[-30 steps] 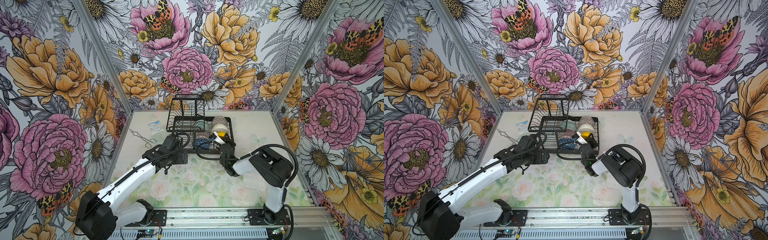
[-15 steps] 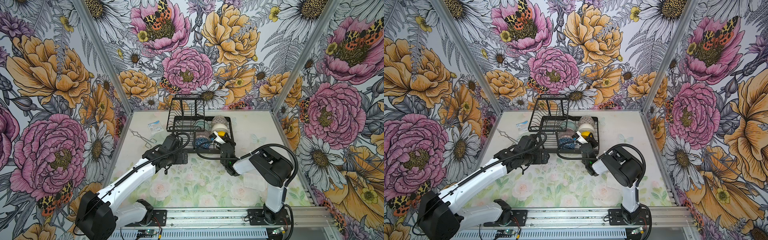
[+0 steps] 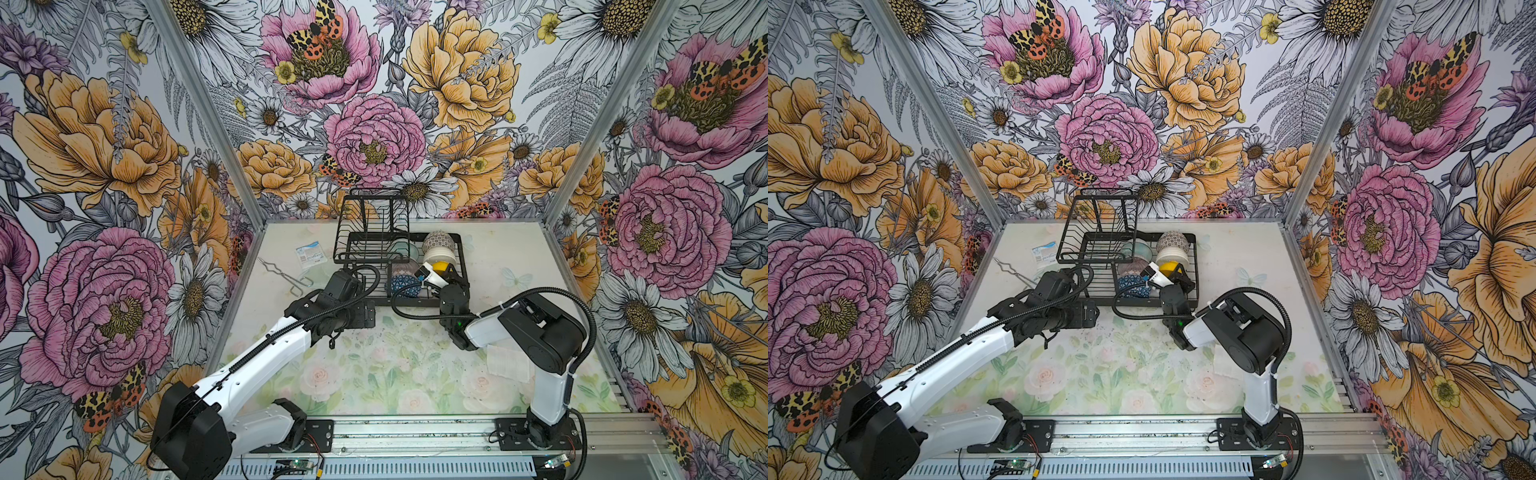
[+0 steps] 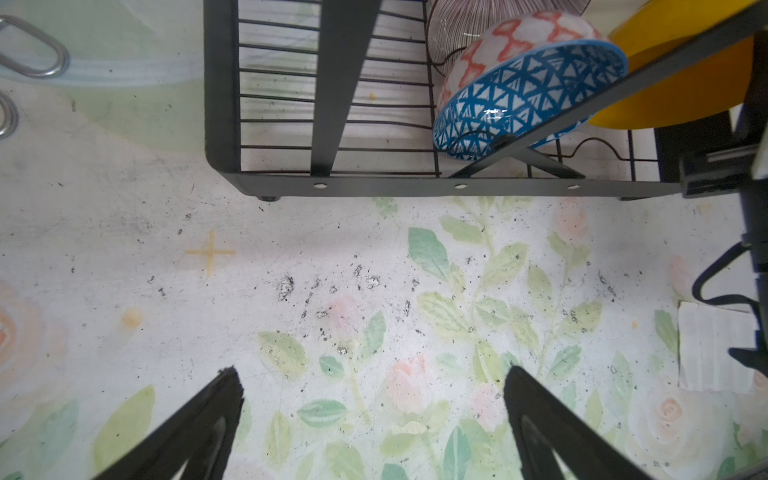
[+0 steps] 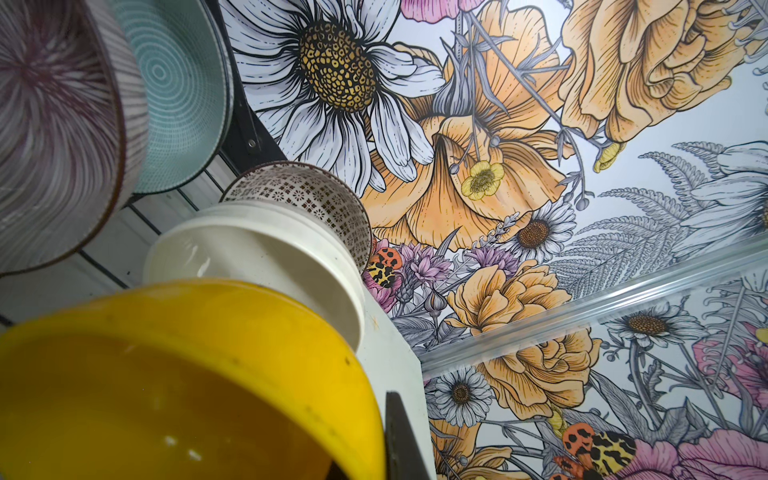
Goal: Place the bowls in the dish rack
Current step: 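Lower the yellow bowl into the rack slot beside the white bowl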
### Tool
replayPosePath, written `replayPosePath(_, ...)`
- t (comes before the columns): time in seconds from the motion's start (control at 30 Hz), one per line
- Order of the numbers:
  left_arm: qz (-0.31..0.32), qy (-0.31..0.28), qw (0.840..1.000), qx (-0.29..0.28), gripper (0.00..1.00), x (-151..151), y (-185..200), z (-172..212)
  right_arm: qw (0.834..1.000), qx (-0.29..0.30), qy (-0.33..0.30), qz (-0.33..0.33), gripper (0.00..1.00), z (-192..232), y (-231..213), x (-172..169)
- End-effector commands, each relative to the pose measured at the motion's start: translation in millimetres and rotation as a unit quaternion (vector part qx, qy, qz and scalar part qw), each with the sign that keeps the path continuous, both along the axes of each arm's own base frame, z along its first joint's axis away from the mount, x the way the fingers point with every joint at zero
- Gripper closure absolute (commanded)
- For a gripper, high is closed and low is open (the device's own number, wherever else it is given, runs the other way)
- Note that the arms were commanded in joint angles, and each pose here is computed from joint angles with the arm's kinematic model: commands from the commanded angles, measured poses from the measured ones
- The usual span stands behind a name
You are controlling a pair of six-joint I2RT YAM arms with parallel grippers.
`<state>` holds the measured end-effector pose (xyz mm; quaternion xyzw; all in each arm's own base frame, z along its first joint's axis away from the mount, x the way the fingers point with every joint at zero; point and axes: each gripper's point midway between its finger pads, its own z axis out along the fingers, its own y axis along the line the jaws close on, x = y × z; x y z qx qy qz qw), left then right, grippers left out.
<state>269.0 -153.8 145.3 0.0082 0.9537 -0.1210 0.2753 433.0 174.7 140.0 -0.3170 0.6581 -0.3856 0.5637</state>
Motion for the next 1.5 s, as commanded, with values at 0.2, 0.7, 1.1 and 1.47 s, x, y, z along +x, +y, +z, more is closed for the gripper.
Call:
replayPosePath(0.2, -0.007, -0.007, 1.000, -0.008, 0.01, 0.1, -1.4, 5.3, 0.999, 0.021, -0.038, -0.006, 1.00, 25.3, 0.6, 10.1)
replayPosePath(0.7, -0.006, -0.005, 1.000, -0.007, 0.01, -2.4, -0.3, 2.7, 1.000, -0.009, -0.022, -0.002, 1.00, -2.6, -1.0, 15.8)
replayPosePath(1.1, -0.003, -0.004, 1.000, -0.008, 0.01, -2.8, 0.5, 1.9, 1.000, 0.002, -0.012, 0.020, 1.00, -4.0, 2.6, 7.6)
replayPosePath(1.47, -0.004, -0.005, 1.000, -0.009, 0.01, -3.8, 0.2, 2.4, 1.000, 0.005, 0.008, 0.024, 0.88, -15.8, 3.5, 0.5)
